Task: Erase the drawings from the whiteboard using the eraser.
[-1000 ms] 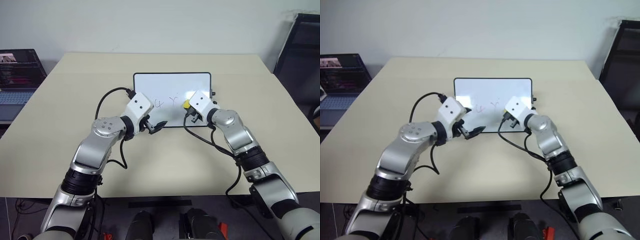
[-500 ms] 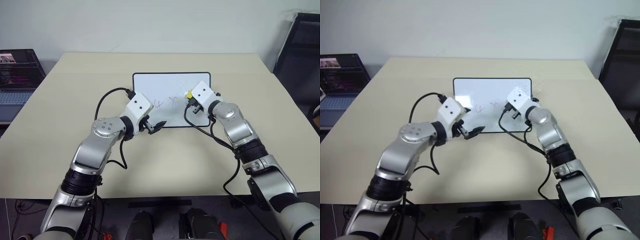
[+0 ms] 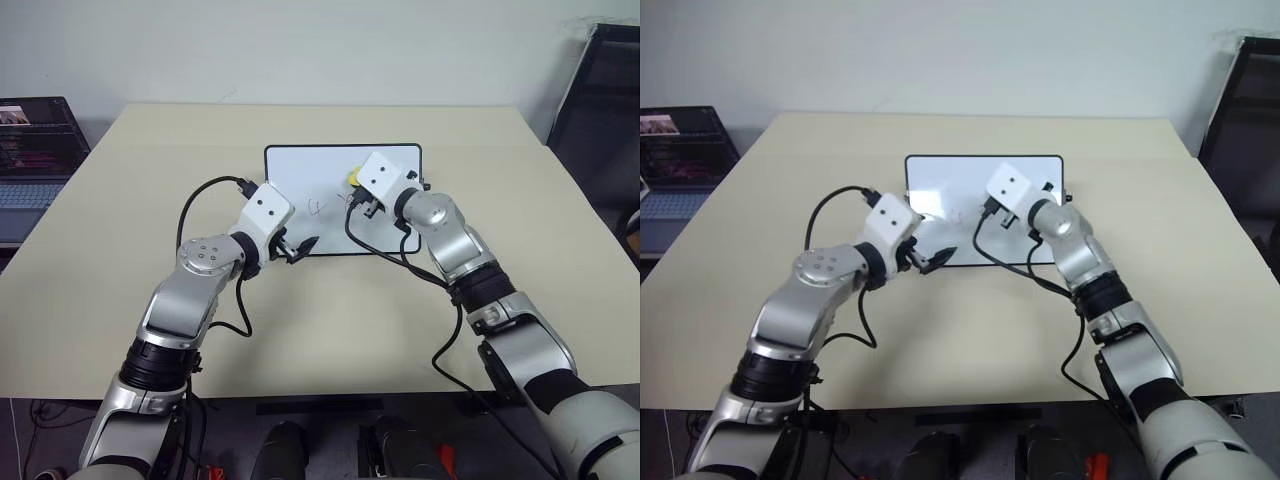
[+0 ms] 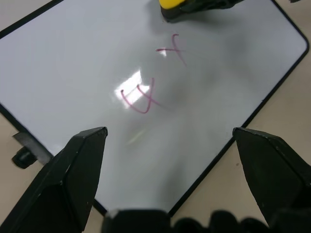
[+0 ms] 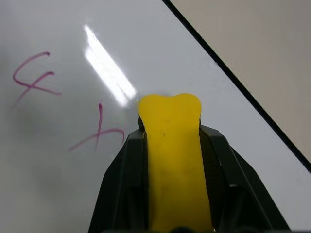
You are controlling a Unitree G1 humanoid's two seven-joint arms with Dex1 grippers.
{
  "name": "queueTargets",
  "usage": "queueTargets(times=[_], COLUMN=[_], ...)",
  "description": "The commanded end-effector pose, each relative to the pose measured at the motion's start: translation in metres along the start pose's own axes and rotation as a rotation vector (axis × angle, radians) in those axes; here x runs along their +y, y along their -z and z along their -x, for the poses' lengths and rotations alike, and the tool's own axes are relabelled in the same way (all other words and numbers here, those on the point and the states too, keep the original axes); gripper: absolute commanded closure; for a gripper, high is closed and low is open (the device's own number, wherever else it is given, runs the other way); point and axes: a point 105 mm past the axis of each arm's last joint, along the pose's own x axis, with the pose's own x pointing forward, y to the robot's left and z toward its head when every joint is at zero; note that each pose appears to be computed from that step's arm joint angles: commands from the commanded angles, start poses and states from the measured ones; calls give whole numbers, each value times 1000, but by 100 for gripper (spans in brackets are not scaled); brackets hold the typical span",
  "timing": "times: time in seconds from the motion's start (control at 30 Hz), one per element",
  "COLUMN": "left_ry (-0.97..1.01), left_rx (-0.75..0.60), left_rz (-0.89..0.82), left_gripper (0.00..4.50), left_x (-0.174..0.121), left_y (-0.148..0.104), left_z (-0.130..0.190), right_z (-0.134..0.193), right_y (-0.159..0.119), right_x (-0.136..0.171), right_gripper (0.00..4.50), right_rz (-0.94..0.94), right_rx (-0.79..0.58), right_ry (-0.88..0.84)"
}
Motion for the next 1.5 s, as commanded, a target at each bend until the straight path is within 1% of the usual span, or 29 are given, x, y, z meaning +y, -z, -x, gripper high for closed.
queueTargets(times=[0.03, 0.1, 0.23, 0.37, 0.53, 0.63, 0.8, 0.93, 1.07, 1.2, 1.27, 1.37, 1.47, 1.5], left_ry=[-45, -47, -46, -44, -32, -24, -14, -11, -21, -50, -57, -77, -136, -167], left_rx=[-18, -16, -18, -20, -24, -30, -33, -33, -38, -75, -91, -109, -111, -113], left_rz=[-21, -19, -16, -14, -14, -16, -18, -17, -5, 93, 127, 189, 201, 206], left_gripper=[0, 0, 0, 0, 0, 0, 0, 0, 0, 0, 0, 0, 0, 0], left_x=[10, 10, 8, 7, 3, 2, 0, -1, 0, 4, 2, 0, 2, 4], left_y=[-5, -4, -3, -3, -5, -8, -10, -11, -11, -8, 0, 13, 29, 35], left_z=[4, 4, 5, 5, 3, 1, 0, 0, 2, 8, 13, 23, 31, 33], right_z=[-5, -9, -8, -1, 10, 16, 23, 28, 35, 57, 72, 93, 113, 119], right_y=[-21, -21, -7, 5, 29, 37, 39, 34, 17, 2, 2, 11, 20, 24], right_x=[-4, -1, -5, -13, -13, -12, -10, -13, -19, -26, -25, -21, -8, 0], right_gripper=[341, 341, 341, 341, 341, 341, 341, 341, 341, 341, 341, 341, 341, 341], right_rz=[34, 41, 22, -6, 8, 32, 72, 45, -104, -266, -318, -390, -493, -501], right_rx=[-59, -52, -11, 8, 77, 101, 106, 91, 16, -84, -113, -118, -136, -136], right_ry=[10, 0, 6, 19, 1, -3, -12, -1, 33, 60, 78, 112, 126, 123])
